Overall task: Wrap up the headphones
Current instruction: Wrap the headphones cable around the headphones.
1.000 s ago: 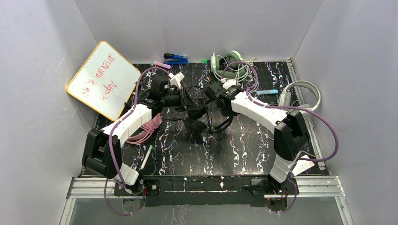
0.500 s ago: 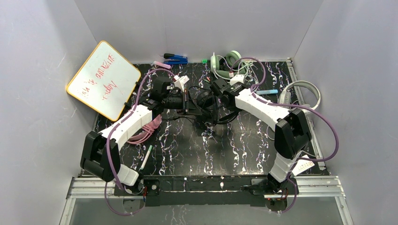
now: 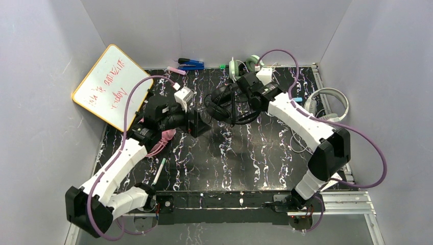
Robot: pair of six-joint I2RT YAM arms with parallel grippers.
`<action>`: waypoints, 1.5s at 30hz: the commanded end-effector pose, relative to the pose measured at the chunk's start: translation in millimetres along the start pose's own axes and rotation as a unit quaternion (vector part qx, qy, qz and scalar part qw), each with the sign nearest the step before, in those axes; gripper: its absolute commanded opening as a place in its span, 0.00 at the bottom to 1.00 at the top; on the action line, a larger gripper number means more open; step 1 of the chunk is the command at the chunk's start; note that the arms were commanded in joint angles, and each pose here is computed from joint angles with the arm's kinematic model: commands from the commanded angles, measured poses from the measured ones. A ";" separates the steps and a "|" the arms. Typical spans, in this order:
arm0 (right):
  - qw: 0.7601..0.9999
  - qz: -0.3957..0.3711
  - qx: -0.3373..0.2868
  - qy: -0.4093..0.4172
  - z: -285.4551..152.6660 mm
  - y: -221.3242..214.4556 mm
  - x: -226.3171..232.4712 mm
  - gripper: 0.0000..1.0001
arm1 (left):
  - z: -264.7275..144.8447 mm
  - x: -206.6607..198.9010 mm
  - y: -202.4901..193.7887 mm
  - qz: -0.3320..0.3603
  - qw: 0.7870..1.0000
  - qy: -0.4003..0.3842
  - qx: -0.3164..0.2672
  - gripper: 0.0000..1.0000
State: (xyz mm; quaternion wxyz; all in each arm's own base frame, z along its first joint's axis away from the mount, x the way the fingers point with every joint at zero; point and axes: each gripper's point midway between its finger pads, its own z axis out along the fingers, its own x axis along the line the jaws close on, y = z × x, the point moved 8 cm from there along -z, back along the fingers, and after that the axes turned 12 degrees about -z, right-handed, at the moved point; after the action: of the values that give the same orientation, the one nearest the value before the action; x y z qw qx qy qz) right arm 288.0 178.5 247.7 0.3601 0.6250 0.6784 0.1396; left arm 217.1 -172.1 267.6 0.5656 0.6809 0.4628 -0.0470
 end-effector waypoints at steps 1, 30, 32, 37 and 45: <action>0.994 0.060 -0.073 0.046 -45.0 39.2 -20.6 0.01 | -7.9 23.3 -13.1 0.156 0.987 0.032 -0.009 0.98; 0.963 0.128 -0.164 0.170 -151.2 97.0 -72.8 0.01 | 58.6 66.0 -28.7 0.235 0.971 -0.003 -0.050 0.20; 0.959 0.143 -0.177 0.167 -156.2 103.9 -80.3 0.01 | 56.3 58.6 -35.9 0.226 0.973 -0.016 -0.047 0.06; 0.959 0.161 -0.183 0.146 -148.5 114.8 -87.6 0.01 | 47.2 23.5 -54.4 0.188 0.979 -0.080 -0.029 0.00; 0.966 0.172 -0.137 0.134 -103.9 123.2 -80.8 0.01 | 18.4 -21.5 -86.7 0.156 0.975 -0.157 0.018 0.00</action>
State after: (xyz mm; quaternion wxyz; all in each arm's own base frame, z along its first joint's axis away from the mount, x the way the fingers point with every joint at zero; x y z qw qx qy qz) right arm 288.0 148.7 412.9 0.3281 0.6361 0.6181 0.3251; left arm 182.1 -205.7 213.5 0.6349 0.7314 0.2489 0.0002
